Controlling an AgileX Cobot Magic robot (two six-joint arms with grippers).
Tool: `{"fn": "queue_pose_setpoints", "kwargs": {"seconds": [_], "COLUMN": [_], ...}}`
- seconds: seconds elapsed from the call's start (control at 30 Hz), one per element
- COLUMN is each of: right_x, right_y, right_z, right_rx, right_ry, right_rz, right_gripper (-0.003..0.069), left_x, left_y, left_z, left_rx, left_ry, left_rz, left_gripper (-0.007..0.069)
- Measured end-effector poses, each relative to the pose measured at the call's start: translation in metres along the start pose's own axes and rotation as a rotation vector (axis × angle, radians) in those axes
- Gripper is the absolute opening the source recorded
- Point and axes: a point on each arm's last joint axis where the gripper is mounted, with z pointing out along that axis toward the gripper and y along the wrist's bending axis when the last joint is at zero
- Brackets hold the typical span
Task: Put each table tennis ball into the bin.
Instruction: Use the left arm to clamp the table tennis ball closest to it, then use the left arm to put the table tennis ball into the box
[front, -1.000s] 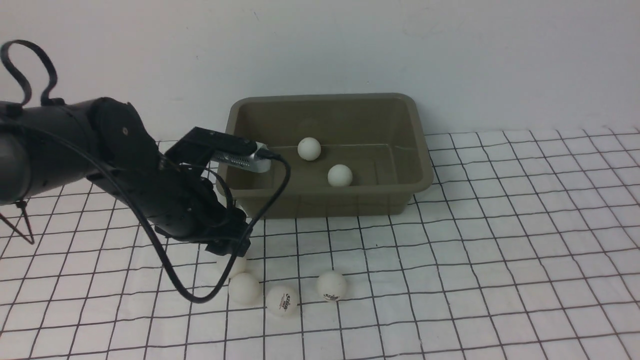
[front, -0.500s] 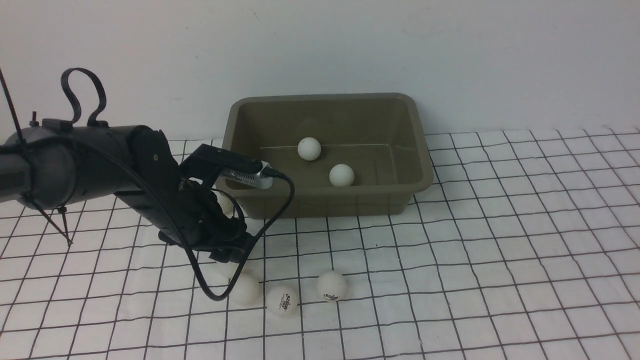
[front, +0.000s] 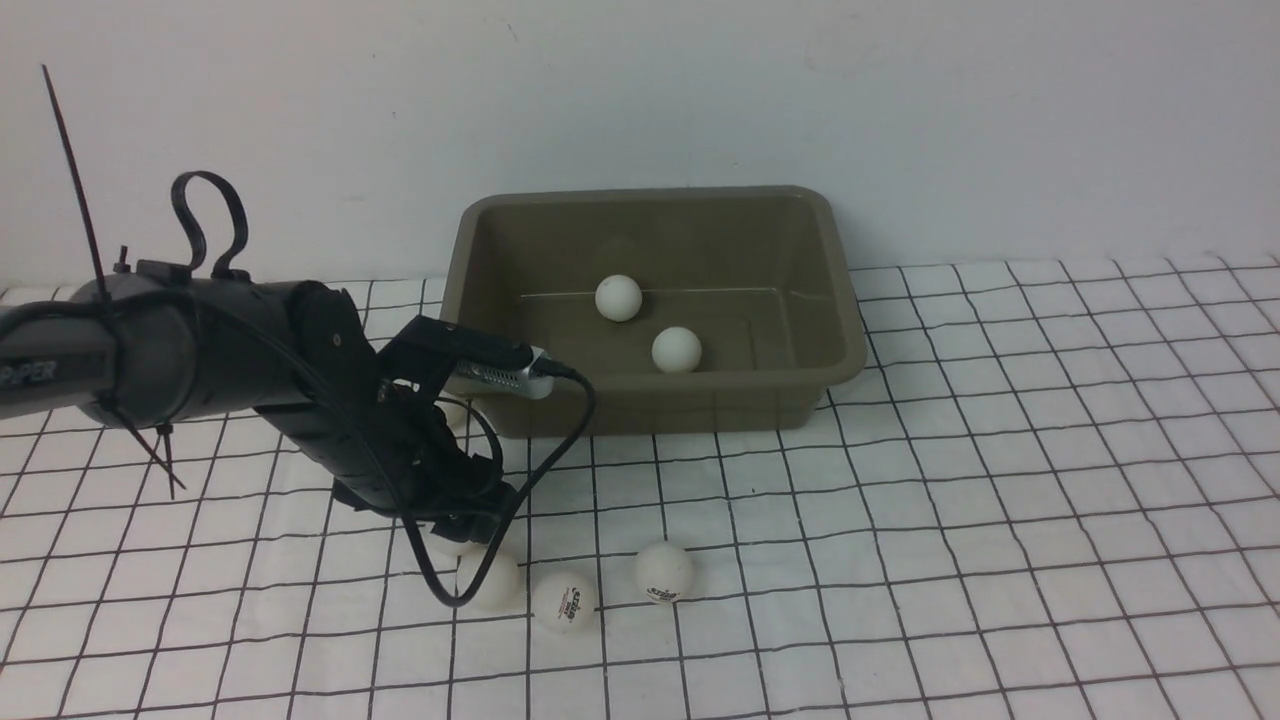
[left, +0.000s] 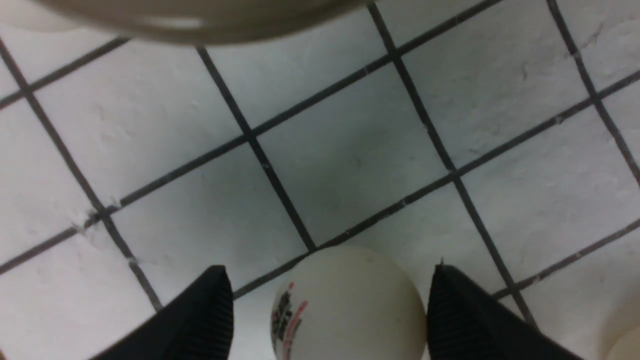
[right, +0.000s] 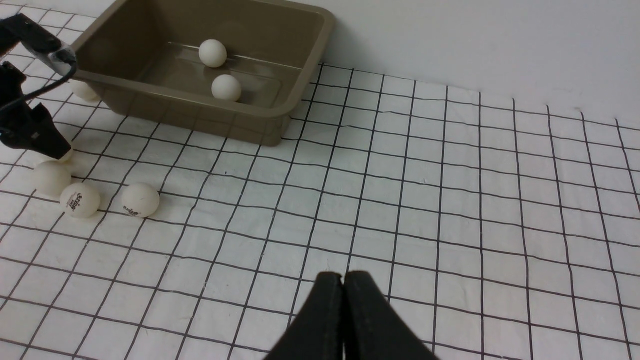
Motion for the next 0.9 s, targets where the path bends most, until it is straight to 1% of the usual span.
{"fn": "queue_pose_setpoints", "kwargs": {"seconds": [0.1,0.2,0.37,0.5,0.6,0.77,0.83,0.87,0.9], "right_x": [0.000,0.000,0.000,0.000,0.000,-0.002,-0.002,-0.002,-0.002], "right_y": [0.000,0.000,0.000,0.000,0.000,0.000,0.000,0.000,0.000], "right_z": [0.000,0.000,0.000,0.000,0.000,0.000,0.000,0.000,0.000], "right_rx": [-0.001,-0.002,-0.003,-0.003,-0.002,0.000,0.002,0.002,0.002], "right_ry": [0.000,-0.002,-0.002,-0.002,-0.002,-0.018,-0.024,-0.024,-0.024], "right_rz": [0.000,0.001,0.001,0.001,0.001,0.001,0.001,0.001,0.001], "right_gripper": [-0.0007,-0.0007,-0.0007,-0.0007,-0.0007,-0.0007,-0.0007,-0.0007,-0.0007], "left_x": [-0.001,-0.002,-0.002,-0.003,-0.002,0.004,0.002,0.001,-0.003], "left_y": [0.000,0.000,0.001,0.001,0.001,0.000,-0.003,-0.003,-0.006], "left_z": [0.000,0.001,0.000,-0.012,-0.030,-0.070,-0.092,-0.095,-0.107], "left_rx": [0.000,-0.003,-0.009,-0.026,-0.051,-0.101,-0.112,-0.112,-0.112], "left_ry": [-0.007,-0.019,-0.019,-0.026,-0.024,-0.015,-0.073,-0.080,-0.129], "left_rz": [-0.003,-0.006,0.006,0.037,0.066,0.071,0.069,0.069,0.071], "left_gripper": [0.0445,0.0348,0.0346,0.0346,0.0346,0.0346,0.0346,0.0346,0.0346]}}
